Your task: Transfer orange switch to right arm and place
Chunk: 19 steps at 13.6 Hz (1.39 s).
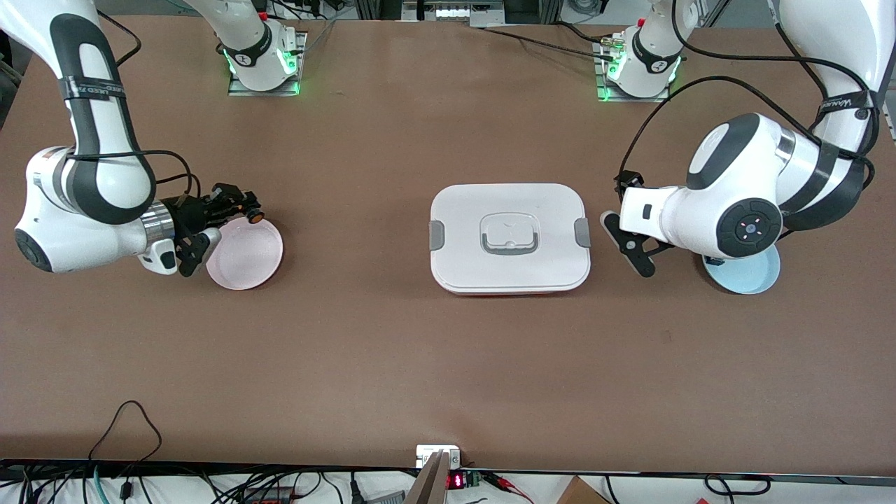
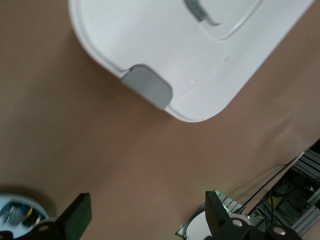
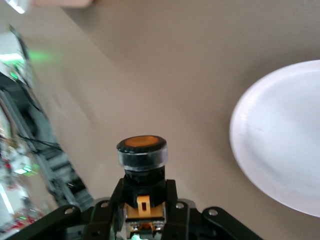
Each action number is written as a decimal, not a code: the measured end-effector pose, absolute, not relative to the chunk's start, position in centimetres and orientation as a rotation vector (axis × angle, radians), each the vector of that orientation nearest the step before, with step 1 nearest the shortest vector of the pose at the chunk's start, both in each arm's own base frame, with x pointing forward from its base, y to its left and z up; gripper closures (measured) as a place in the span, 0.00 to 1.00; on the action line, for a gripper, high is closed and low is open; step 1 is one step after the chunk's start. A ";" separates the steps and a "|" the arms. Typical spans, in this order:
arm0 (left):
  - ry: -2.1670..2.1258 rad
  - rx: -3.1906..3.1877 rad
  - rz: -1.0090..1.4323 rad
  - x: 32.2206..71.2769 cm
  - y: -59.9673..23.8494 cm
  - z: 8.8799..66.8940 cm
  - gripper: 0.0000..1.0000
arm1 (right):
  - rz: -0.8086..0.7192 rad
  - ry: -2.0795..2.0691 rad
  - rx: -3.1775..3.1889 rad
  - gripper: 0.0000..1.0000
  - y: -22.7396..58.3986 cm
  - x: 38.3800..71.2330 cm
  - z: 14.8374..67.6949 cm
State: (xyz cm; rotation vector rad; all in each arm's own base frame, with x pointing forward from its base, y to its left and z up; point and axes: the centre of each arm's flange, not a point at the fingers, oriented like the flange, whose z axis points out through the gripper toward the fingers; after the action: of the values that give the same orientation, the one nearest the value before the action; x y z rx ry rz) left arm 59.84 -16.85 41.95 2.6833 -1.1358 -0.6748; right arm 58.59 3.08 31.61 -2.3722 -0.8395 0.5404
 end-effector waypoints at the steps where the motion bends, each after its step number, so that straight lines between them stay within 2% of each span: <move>1: -1.046 2.754 -0.685 60.0 -16.8 43.0 0.00 | 0.536 -0.915 -2.396 0.66 2.5 58.8 31.5; 6: -0.666 3.068 -0.623 61.8 -13.7 48.0 0.00 | 0.496 -1.323 -2.436 0.66 0.4 60.1 31.3; 10: -0.440 3.218 -0.427 62.6 -9.8 54.5 0.00 | 0.424 -1.614 -2.370 0.66 0.1 61.1 31.1; 15: -0.117 3.178 -0.111 60.0 -5.1 60.0 0.00 | 0.296 -1.861 -2.251 0.66 0.1 60.2 27.9; 17: -0.089 3.172 0.068 58.8 -3.9 60.4 0.00 | 0.268 -1.927 -2.210 0.66 0.0 59.7 26.8; 19: -0.073 3.168 0.112 57.1 -3.0 60.1 0.00 | 0.239 -1.984 -2.180 0.66 -0.1 59.2 25.9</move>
State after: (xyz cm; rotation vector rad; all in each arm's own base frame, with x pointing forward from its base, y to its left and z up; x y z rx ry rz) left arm 57.08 -3.00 60.08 3.1680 -0.0726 0.1121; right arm 59.22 -0.06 25.89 -2.1798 -1.9836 0.2394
